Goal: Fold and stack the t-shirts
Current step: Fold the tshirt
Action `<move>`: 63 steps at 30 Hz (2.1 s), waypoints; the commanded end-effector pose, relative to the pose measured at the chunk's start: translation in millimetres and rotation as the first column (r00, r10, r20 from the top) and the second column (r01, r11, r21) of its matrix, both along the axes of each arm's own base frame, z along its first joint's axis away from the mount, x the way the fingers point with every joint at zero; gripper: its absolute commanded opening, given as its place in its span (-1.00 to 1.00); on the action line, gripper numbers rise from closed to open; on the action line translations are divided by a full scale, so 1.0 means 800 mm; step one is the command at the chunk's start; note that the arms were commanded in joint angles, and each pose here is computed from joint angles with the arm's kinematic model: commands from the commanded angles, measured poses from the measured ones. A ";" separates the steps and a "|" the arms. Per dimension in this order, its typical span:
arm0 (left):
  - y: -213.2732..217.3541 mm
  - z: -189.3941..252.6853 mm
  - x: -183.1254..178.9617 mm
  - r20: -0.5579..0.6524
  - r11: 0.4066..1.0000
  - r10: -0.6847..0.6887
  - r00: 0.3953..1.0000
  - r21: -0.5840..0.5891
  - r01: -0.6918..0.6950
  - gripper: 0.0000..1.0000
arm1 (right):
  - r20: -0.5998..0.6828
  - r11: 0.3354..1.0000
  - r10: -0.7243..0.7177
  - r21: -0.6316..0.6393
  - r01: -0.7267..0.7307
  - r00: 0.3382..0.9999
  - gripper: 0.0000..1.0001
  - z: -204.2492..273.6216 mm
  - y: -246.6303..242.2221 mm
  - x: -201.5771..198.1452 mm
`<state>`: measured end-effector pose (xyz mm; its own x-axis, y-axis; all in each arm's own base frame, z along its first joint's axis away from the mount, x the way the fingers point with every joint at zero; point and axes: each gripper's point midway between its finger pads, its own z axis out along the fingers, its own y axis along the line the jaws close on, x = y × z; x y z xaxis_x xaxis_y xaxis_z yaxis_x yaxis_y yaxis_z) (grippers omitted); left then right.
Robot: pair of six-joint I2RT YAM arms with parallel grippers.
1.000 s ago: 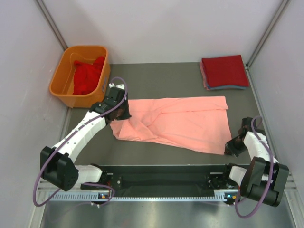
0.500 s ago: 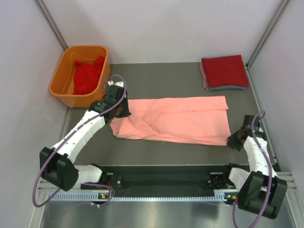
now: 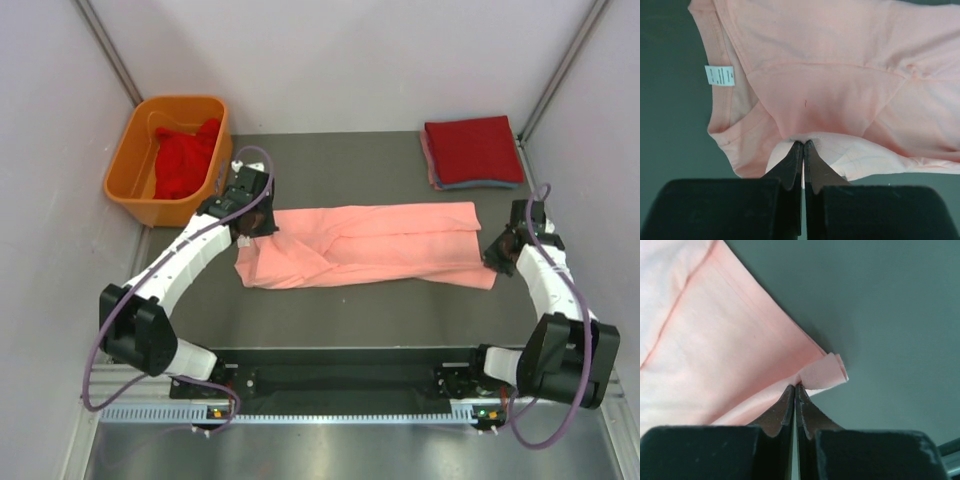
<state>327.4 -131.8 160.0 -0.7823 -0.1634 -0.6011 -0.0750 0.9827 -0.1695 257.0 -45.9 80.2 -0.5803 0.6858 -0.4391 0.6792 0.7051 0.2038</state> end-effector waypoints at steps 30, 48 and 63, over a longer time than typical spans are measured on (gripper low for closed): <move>0.065 0.011 0.085 0.020 0.961 0.092 0.996 0.259 -0.094 -1.00 | -0.067 0.943 0.283 -0.163 -0.290 0.957 -1.00 -0.030 0.023 0.151; 0.075 -0.036 0.111 -0.064 0.935 0.138 0.988 0.338 -0.109 -1.00 | -0.079 0.956 0.204 -0.199 -0.216 0.976 -1.00 -0.031 0.011 0.171; 0.068 -0.052 0.127 -0.093 0.935 0.118 0.989 0.345 -0.079 -1.00 | -0.084 0.958 0.197 -0.194 -0.210 0.977 -0.64 -0.031 0.014 0.181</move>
<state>417.9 -81.7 106.5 -0.8552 -0.0439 -0.5165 -0.1575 0.9713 0.1784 385.5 -32.6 34.9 -0.7665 0.4541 -0.4542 0.5118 0.8591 -0.0048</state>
